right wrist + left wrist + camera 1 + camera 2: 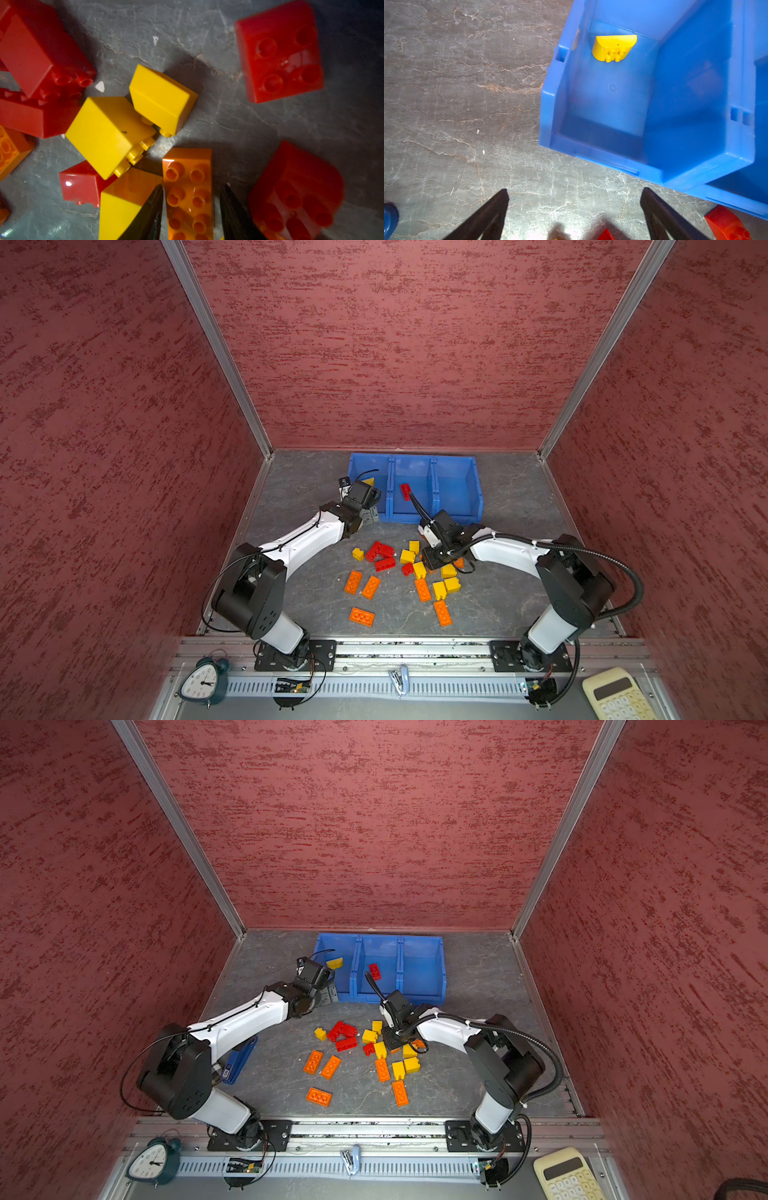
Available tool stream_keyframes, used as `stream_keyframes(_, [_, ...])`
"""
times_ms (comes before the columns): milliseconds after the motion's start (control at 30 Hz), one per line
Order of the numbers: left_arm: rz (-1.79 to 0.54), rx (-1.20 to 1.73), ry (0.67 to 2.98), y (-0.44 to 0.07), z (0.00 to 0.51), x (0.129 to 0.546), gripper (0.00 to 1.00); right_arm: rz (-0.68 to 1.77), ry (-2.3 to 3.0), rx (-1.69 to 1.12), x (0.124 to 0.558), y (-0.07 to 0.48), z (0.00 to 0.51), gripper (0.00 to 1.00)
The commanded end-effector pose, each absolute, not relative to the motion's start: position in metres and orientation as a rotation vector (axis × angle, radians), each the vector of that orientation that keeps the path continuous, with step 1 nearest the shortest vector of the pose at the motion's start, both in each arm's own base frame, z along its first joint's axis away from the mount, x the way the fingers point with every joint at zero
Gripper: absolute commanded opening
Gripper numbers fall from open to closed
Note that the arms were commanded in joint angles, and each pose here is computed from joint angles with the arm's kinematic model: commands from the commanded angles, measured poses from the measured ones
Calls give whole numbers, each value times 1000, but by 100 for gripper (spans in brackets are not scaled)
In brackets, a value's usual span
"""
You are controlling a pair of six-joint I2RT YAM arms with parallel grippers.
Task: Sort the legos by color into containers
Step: 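Lower the right gripper into the pile and grasp an orange brick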
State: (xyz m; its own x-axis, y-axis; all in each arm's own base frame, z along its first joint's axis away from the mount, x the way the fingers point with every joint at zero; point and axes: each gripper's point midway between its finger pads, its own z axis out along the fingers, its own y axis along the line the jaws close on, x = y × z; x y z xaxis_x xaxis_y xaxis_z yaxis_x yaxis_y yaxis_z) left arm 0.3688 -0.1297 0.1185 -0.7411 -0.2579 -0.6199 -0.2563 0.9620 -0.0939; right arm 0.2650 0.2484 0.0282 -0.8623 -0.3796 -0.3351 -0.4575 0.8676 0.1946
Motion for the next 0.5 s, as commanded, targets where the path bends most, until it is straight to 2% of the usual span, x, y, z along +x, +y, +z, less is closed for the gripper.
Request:
stream_keyframes(0, [14,-375,2439,-131,117,372,99,183,2727,-615,279,231,30,38])
stream_keyframes(133, [5,-356,2439,-133,119,372,99,152,2664,-626,288,229,51,30])
stream_keyframes(233, [-19,-338,2437,-137,123,372,99,212,2520,-571,306,235,93,28])
stream_keyframes(367, [-72,-288,2421,-145,133,375,100,299,2322,-318,351,220,152,28])
stream_keyframes(467, [-115,-237,2430,-153,133,373,99,357,2157,-49,392,187,191,28])
